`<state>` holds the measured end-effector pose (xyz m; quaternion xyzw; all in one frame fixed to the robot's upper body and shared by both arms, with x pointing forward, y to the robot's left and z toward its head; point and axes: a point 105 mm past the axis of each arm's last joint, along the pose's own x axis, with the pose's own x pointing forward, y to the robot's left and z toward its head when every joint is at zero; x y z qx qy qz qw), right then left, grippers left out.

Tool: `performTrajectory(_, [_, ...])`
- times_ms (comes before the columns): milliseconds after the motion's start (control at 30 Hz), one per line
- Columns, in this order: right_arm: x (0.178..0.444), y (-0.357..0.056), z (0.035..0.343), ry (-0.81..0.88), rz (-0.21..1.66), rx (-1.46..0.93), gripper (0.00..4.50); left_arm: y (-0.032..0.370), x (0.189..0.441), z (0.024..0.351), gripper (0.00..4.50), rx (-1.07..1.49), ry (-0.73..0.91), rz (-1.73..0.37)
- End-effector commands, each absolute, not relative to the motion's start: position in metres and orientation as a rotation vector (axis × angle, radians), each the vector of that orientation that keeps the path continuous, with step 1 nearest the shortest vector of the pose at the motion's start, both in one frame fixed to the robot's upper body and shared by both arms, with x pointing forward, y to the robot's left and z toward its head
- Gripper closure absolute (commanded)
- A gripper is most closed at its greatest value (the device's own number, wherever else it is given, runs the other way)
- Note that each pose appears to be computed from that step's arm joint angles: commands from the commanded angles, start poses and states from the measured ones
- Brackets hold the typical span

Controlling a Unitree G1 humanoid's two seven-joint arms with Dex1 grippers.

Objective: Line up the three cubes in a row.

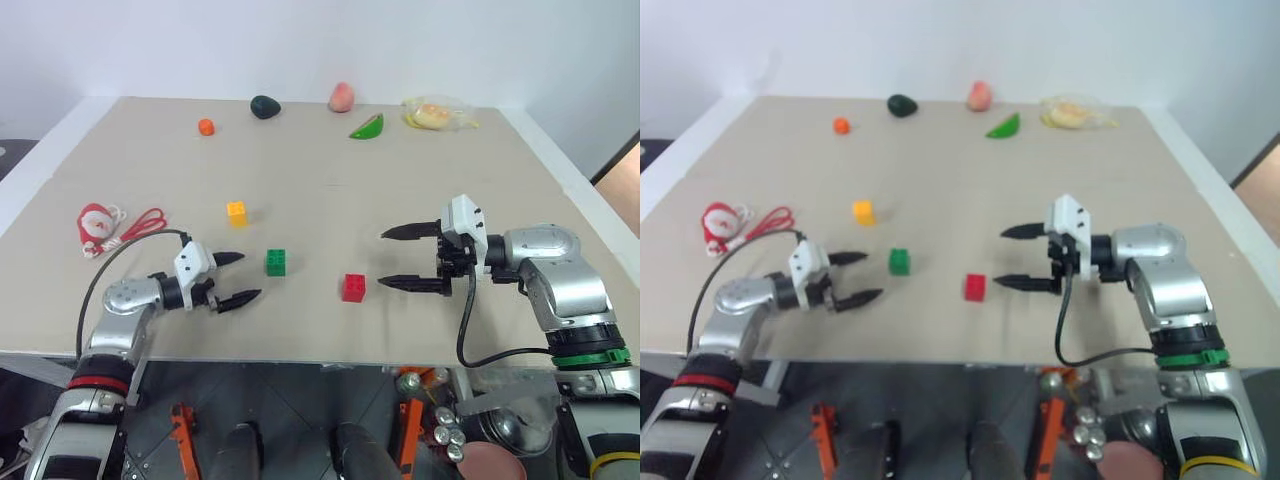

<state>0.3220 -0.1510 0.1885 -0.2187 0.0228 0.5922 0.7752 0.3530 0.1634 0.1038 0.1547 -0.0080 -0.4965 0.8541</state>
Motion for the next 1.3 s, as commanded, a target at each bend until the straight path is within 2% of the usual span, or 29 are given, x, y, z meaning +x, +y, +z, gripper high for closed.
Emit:
performTrajectory(33, [0.313,-0.147,0.204,-0.015,1.275,-0.466,0.03,0.154,0.363,0.112,0.0,0.326,-0.054,-1.075])
performTrajectory(300, [0.292,-0.138,0.195,0.009,1.315,-0.404,0.03,0.139,0.374,0.113,0.0,0.313,-0.039,-1.138])
performTrajectory(600, [0.286,-0.136,0.191,0.014,1.285,-0.368,0.03,0.13,0.379,0.11,0.0,0.305,-0.014,-1.172])
performTrajectory(733, [0.286,-0.136,0.191,0.012,1.27,-0.361,0.0,0.124,0.378,0.11,1.11,0.283,-0.017,-1.198])
performTrajectory(800, [0.286,-0.136,0.191,0.012,1.264,-0.356,0.0,0.123,0.378,0.108,1.91,0.285,-0.015,-1.204])
performTrajectory(933, [0.286,-0.136,0.188,0.014,1.256,-0.353,0.0,0.119,0.377,0.108,3.12,0.284,-0.018,-1.218])
performTrajectory(1200, [0.289,-0.137,0.189,0.009,1.231,-0.346,0.0,0.111,0.374,0.113,3.21,0.326,-0.03,-1.277])
performTrajectory(1300, [0.282,-0.139,0.185,0.019,1.224,-0.321,0.0,0.104,0.371,0.114,3.21,0.349,-0.039,-1.33])
